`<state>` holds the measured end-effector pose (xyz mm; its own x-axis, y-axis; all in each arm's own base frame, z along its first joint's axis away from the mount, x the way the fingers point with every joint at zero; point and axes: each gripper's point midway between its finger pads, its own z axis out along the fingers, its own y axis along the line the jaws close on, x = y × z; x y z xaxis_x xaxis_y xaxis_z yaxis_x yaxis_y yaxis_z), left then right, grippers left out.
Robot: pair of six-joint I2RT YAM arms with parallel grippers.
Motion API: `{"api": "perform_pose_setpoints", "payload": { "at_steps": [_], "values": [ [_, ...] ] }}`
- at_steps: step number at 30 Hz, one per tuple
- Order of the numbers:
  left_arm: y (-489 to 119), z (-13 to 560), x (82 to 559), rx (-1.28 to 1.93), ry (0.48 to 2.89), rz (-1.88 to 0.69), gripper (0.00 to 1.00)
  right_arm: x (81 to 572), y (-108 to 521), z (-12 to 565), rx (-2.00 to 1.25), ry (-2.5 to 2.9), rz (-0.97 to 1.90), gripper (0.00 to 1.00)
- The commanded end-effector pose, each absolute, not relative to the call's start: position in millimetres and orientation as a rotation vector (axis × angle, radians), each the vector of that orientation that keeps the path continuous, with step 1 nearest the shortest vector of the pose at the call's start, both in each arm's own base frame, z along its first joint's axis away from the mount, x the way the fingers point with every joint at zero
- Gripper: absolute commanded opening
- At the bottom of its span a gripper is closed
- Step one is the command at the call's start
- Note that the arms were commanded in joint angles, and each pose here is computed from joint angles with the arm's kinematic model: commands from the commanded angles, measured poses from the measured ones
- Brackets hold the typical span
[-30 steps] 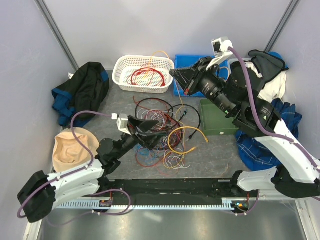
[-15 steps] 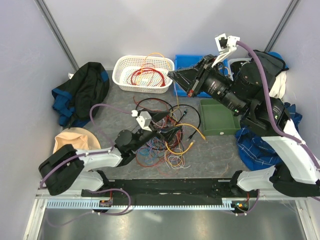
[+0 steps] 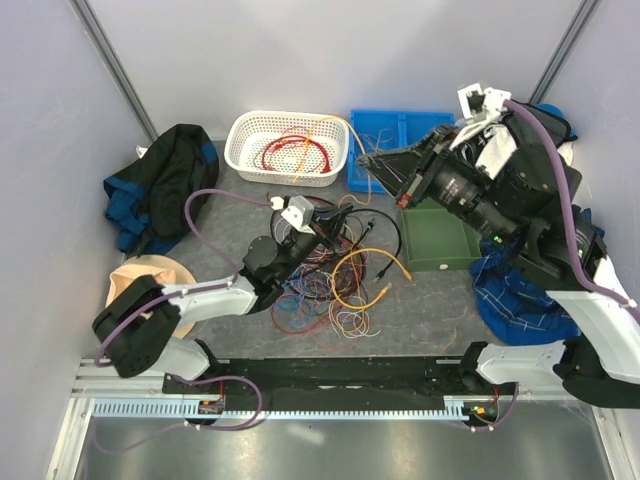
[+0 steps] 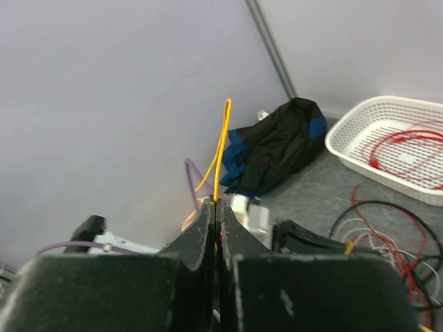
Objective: Untangle the cables
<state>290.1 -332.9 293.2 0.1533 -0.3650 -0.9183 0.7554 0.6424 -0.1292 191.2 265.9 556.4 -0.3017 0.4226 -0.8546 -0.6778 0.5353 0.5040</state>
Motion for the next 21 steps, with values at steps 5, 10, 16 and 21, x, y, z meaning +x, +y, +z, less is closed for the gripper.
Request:
{"api": "perform_pose_setpoints", "payload": {
  "at_steps": [5,10,16,21],
  "values": [
    [-266,326,304,0.249,1.699,-0.564,0.02,186,182,523,-0.076,1.443,0.886,0.5],
    [-258,417,287,0.324,1.71,-0.583,0.02,192,180,457,-0.103,1.534,0.797,0.87],
    [-264,473,267,0.413,1.704,-0.667,0.02,197,212,408,-0.198,1.569,0.831,0.91],
    [-264,507,258,0.426,1.635,-0.719,0.02,204,248,398,-0.284,1.536,0.896,0.91]
  ]
}}
